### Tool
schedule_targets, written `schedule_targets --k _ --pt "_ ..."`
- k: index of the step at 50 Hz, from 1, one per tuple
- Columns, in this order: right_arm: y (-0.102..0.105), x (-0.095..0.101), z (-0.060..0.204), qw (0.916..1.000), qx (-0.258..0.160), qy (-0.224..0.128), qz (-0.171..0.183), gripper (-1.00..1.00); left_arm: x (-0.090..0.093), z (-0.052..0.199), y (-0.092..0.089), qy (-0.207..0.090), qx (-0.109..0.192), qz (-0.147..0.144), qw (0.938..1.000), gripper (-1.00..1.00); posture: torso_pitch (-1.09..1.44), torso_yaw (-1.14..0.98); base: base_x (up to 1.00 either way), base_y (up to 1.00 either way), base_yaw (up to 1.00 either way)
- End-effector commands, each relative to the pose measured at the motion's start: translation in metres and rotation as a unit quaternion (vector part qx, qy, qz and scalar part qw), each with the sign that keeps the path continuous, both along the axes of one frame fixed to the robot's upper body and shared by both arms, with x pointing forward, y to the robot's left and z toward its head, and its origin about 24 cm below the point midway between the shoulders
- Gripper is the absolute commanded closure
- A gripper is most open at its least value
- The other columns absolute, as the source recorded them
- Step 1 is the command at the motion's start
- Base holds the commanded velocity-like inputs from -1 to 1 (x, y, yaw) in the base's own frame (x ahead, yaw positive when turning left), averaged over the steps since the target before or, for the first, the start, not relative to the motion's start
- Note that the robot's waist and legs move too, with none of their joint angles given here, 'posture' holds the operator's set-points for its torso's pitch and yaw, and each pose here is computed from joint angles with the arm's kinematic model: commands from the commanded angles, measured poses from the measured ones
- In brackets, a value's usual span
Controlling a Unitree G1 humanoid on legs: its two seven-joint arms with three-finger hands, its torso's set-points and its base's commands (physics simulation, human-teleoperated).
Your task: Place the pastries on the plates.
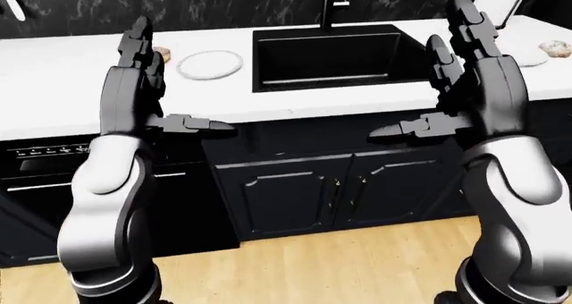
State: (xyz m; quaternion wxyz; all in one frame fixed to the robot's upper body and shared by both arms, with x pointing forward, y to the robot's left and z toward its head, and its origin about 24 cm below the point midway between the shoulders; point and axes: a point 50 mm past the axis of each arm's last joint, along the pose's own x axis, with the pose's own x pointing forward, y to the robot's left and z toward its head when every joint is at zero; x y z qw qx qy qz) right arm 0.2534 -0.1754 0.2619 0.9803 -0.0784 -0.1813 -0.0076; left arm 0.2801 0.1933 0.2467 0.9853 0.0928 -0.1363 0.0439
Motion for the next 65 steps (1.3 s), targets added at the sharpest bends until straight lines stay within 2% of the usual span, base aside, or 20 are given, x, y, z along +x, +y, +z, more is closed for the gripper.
schedule_targets --k 1,23,34,49,65 --pt "0.004 -0.0061 0.016 0.9988 -0.007 -0.048 0.007 -1.0 -0.0062 0.0178 0.0021 -0.049 0.008 0.009 0.9987 -1.0 0.0 0.0 0.23 0.57 0.0" --pt "0.0043 -0.0066 0.0125 0.9991 -0.001 -0.042 0.006 -1.0 -0.0092 0.0167 0.0055 -0.05 0.024 0.018 0.9983 -1.0 0.0 0.0 0.2 0.48 0.0" --pt "0.004 -0.0084 0.0124 0.9991 -0.002 -0.043 0.006 -1.0 -0.0074 0.0134 0.0004 -0.047 0.027 0.011 0.9985 -1.0 0.0 0.0 0.1 0.07 0.0" --pt "0.0024 -0.0077 0.0181 0.9989 0.002 -0.047 0.001 -1.0 -0.0093 0.021 0.0021 -0.053 0.028 0.015 0.9981 -1.0 0.0 0.0 0.04 0.03 0.0" --pt "0.0042 -0.01 0.0177 0.9987 0.005 -0.05 0.006 -1.0 -0.0125 0.0171 0.0052 -0.053 0.028 0.018 0.998 -1.0 0.0 0.0 0.0 0.0 0.25"
